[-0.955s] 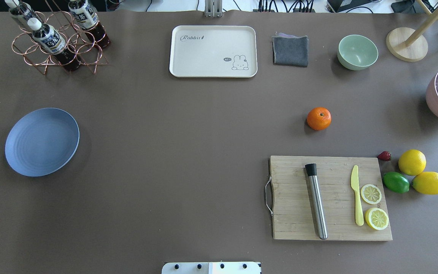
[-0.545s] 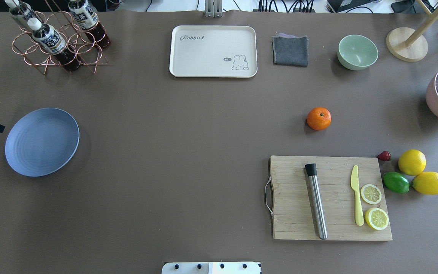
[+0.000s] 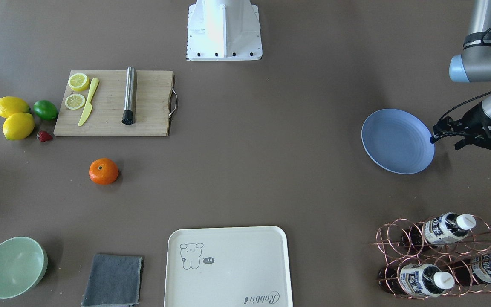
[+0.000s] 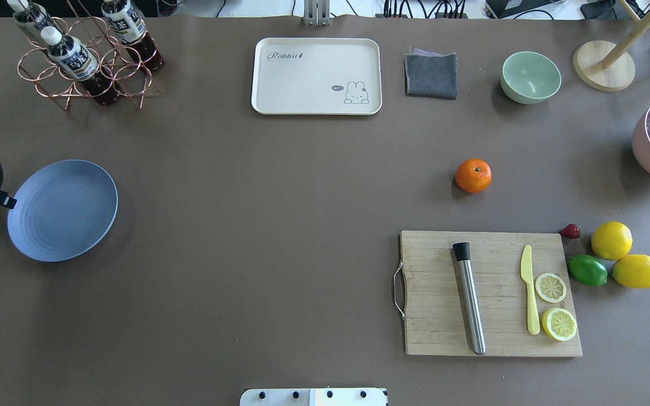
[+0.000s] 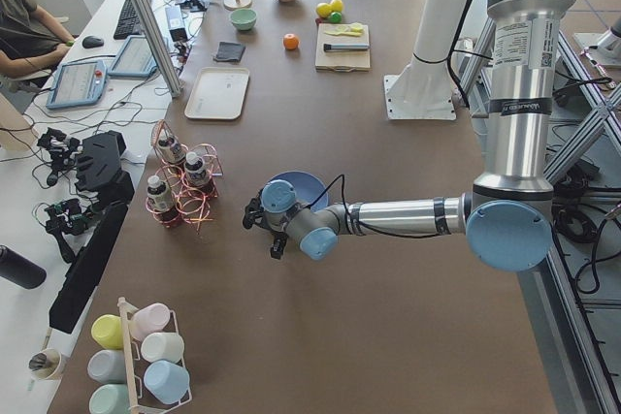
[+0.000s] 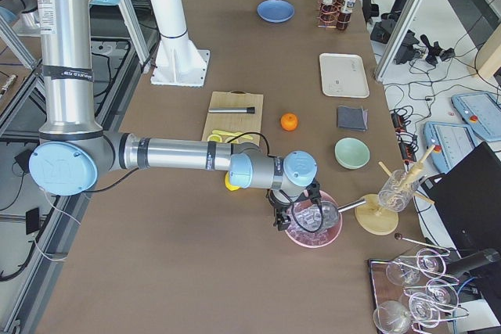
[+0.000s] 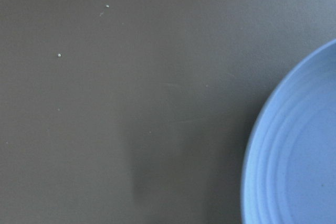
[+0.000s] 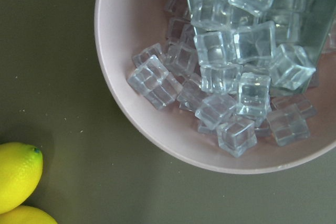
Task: Pick orange to plate
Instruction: 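Push the blue plate with the left gripper toward the table center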
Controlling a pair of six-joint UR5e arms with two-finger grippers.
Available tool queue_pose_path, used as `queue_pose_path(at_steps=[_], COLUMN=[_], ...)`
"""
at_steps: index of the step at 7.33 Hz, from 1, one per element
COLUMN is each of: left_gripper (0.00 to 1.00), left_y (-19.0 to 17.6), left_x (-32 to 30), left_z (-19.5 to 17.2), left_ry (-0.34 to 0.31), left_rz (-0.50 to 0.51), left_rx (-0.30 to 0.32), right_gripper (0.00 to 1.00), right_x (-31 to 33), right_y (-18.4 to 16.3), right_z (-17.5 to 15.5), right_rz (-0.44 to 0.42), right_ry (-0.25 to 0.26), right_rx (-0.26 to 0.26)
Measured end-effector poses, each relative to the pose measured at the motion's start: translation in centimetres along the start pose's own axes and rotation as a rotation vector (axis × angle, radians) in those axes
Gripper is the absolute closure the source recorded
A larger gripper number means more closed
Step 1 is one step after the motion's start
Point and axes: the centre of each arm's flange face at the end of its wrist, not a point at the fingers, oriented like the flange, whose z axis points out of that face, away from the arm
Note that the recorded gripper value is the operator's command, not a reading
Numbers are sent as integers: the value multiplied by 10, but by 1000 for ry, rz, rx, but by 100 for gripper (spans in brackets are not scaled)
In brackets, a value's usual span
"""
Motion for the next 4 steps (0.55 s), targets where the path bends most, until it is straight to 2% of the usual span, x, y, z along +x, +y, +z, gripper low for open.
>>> queue_pose_path(at_steps=[1, 2, 3, 4], left_gripper=[44, 46, 80, 100], left_y=[-4, -5, -4, -2], left_x=[5, 9, 16, 24], left_z=[-1, 0, 4, 9], left_ry=[10, 19, 30, 42], left_rz=[-13, -16, -18, -26], left_rx=[5, 10, 11, 9], right_gripper=[0, 0, 0, 0], right_x=[0, 0, 0, 1], right_y=[1, 2, 2, 2], right_z=[1, 1, 3, 3], right_rz=[2, 2, 3, 4], right_ry=[-6, -8, -9, -10], right_rx=[0, -1, -3, -4])
